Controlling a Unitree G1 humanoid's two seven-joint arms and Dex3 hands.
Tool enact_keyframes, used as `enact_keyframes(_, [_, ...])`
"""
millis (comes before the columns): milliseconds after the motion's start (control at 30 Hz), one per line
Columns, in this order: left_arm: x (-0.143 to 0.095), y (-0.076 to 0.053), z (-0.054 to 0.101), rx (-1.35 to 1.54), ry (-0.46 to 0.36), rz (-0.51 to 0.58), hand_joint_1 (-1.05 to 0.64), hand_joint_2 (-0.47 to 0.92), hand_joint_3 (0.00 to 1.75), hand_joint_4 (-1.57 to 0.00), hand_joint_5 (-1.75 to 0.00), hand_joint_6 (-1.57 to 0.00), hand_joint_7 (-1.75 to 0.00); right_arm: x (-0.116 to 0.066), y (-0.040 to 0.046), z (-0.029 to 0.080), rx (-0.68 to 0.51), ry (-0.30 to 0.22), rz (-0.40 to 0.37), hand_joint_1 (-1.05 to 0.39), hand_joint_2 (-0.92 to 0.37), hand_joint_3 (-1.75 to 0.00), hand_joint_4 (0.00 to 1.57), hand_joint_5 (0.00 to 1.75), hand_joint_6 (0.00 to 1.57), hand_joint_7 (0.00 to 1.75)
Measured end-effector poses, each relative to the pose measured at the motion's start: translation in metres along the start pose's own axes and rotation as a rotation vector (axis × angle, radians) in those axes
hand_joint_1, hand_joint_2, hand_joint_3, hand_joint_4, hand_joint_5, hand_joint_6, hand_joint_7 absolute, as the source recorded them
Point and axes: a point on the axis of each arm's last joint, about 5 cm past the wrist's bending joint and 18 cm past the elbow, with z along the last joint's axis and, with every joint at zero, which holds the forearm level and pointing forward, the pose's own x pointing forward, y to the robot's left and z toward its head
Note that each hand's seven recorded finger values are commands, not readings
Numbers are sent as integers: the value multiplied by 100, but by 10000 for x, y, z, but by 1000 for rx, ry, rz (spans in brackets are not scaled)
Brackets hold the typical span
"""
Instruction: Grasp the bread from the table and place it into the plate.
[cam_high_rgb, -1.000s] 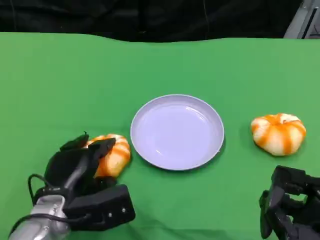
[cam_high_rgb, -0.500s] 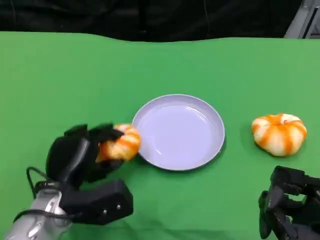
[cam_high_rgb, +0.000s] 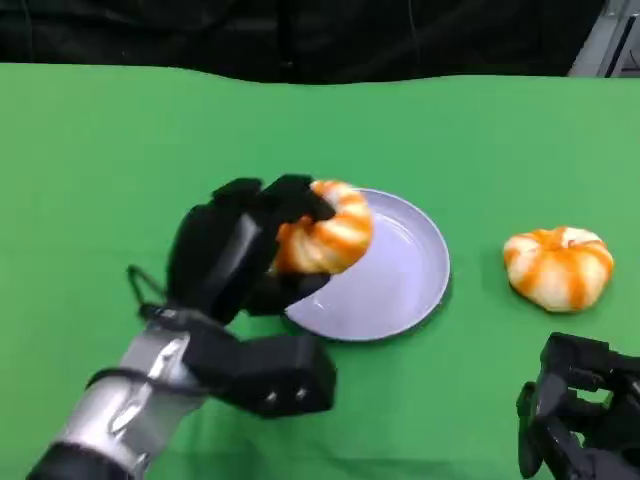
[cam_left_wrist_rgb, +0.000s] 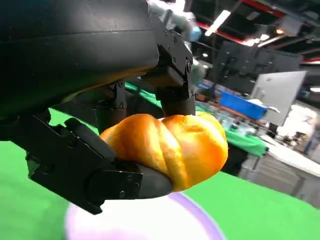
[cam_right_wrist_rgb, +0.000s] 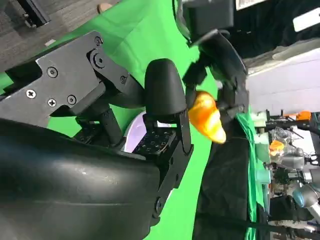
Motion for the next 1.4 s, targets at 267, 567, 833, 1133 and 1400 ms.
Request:
enact_keyframes(267, [217,-261,47,9,24,-116,-10,78,55,-70,-175,-66,-161,-26,34,1,7,-3,-13,-7,-53,-120,93,168,86,146])
enact_keyframes(567, [234,-405,-10,9,94,-219,-4,86,44,-68,-163,-76,-130,-44,98,-3,7,-8,-7,-8,-52,-121,91,171,85,148])
enact_keyframes(833, [175,-363,-117,16,114,-378,-100,92,67,-2,-2,-5,-1,-36,125,28,7,-26,-10,-9,-49,-124,92,170,86,146])
enact_keyframes(1133, [283,-278,-55,104,59,-505,-105,92,82,0,0,0,0,-27,131,25,15,-25,-12,-8,-48,-126,92,169,88,144])
enact_keyframes(1400, [254,-35,-37,-37,85,-464,-67,92,53,0,0,-8,-3,-11,134,1,17,-20,-21,-7,-50,-123,91,171,87,146])
